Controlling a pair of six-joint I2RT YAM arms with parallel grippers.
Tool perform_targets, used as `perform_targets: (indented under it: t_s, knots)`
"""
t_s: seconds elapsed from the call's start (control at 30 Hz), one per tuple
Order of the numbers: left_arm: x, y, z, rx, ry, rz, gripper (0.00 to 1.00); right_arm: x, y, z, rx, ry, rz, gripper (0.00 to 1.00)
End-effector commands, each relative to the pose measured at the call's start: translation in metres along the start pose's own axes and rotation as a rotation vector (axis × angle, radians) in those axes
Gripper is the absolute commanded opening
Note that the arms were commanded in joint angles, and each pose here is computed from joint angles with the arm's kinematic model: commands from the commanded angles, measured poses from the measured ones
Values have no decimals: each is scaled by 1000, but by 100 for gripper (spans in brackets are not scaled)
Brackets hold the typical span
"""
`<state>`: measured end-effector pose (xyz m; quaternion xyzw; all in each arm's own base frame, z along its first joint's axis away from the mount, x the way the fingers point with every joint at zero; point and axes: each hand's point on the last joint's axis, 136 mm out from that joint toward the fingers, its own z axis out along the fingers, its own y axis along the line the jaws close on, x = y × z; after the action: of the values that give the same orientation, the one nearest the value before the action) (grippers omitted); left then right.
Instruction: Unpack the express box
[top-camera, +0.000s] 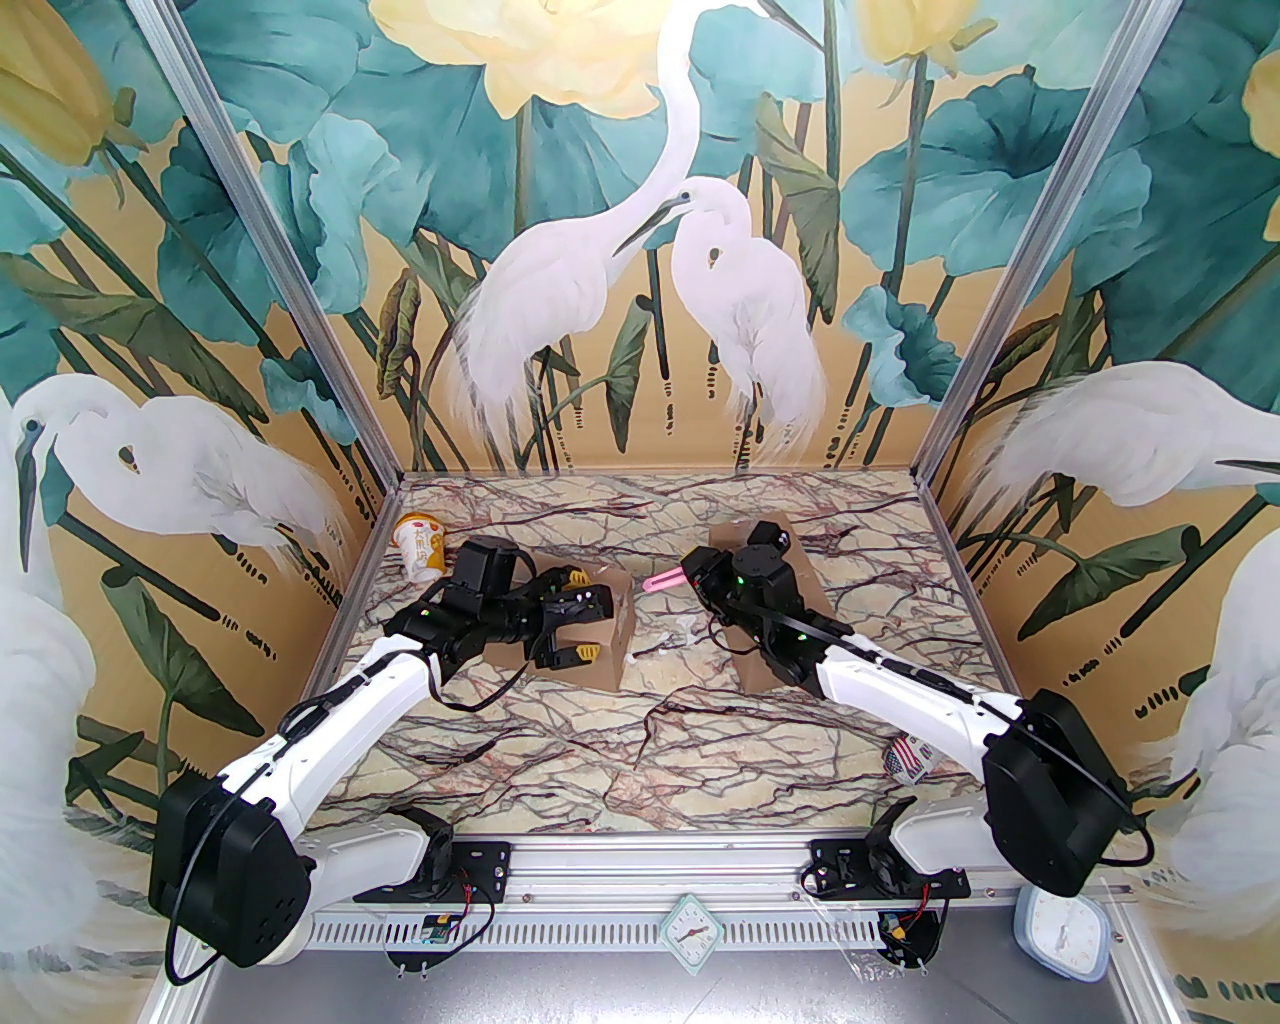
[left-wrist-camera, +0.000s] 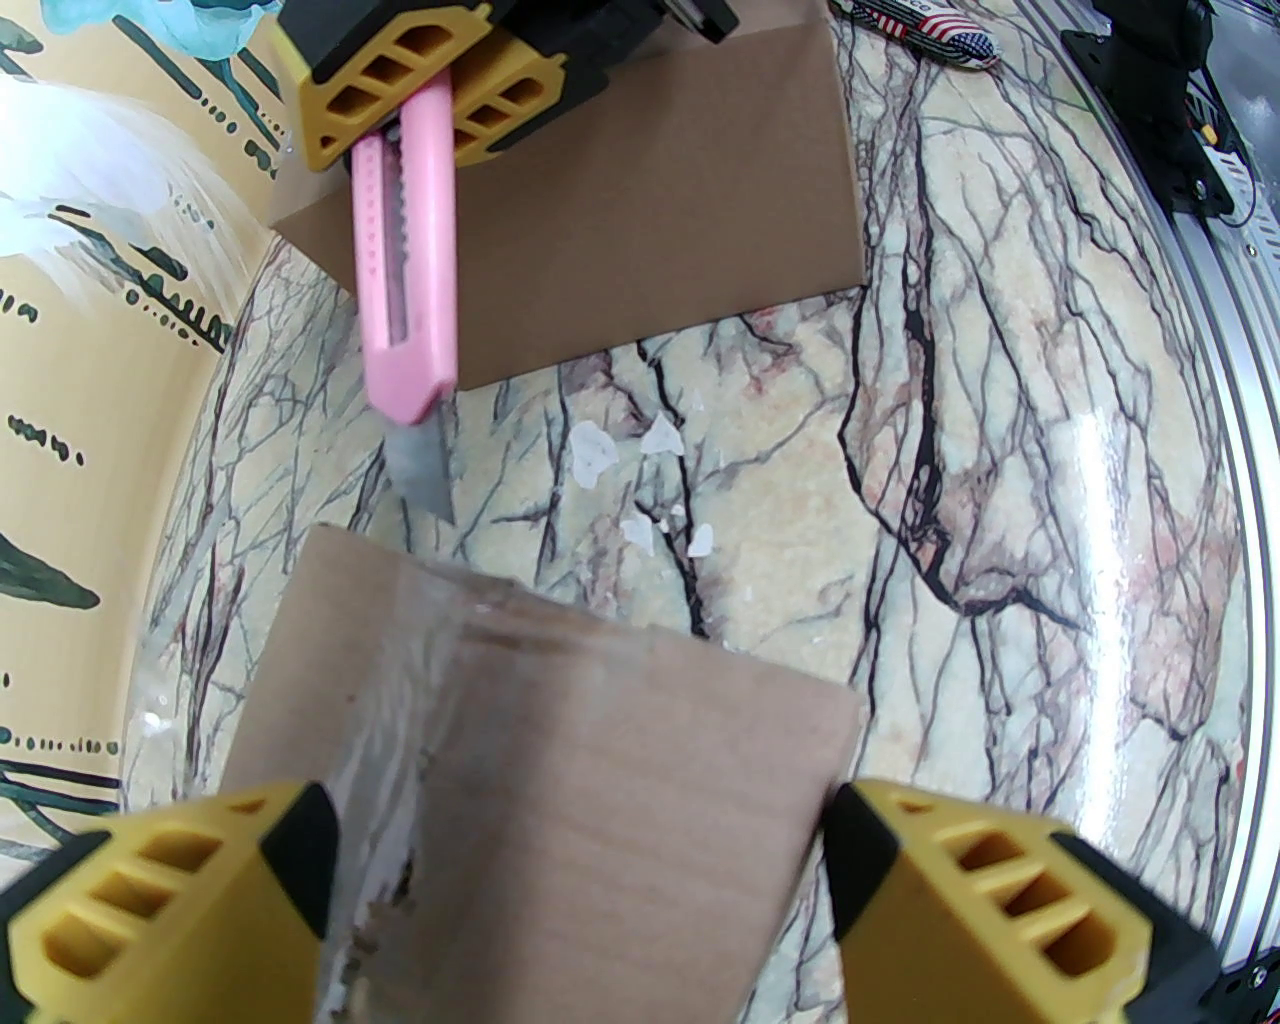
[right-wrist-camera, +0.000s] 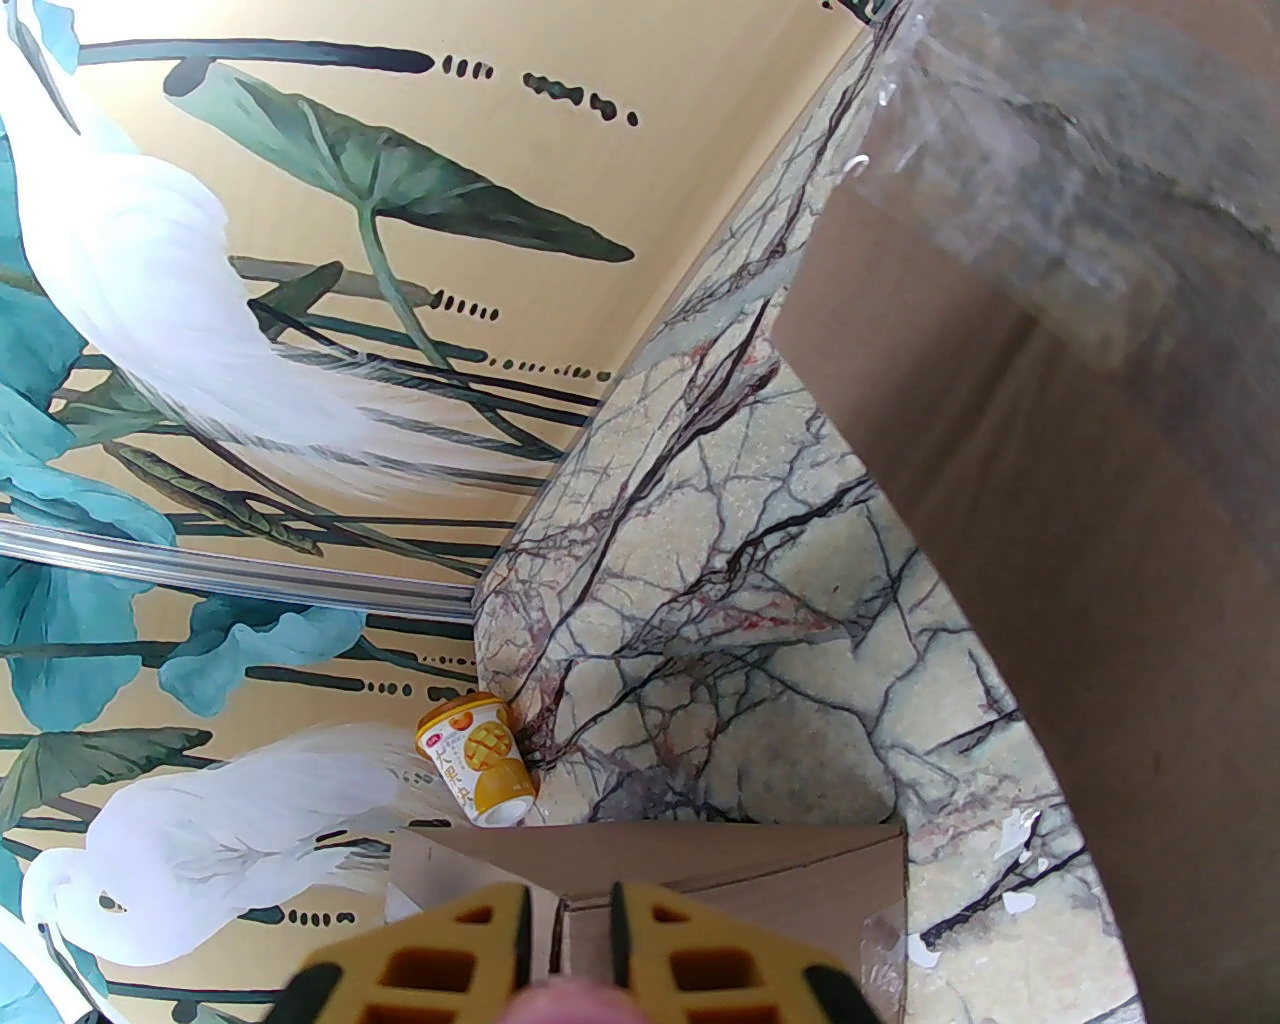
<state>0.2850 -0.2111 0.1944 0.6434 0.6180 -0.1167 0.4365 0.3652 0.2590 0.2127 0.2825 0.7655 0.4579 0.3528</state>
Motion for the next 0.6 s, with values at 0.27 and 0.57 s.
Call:
perform_targets:
  t_s: [0.27, 0.57]
  knots:
    - [10, -10, 4, 17, 37, -8, 86, 1, 6, 8, -38, -14, -11, 0]
    - [10, -10, 5, 17, 37, -8, 85, -1, 11, 8, -52, -16, -16, 0]
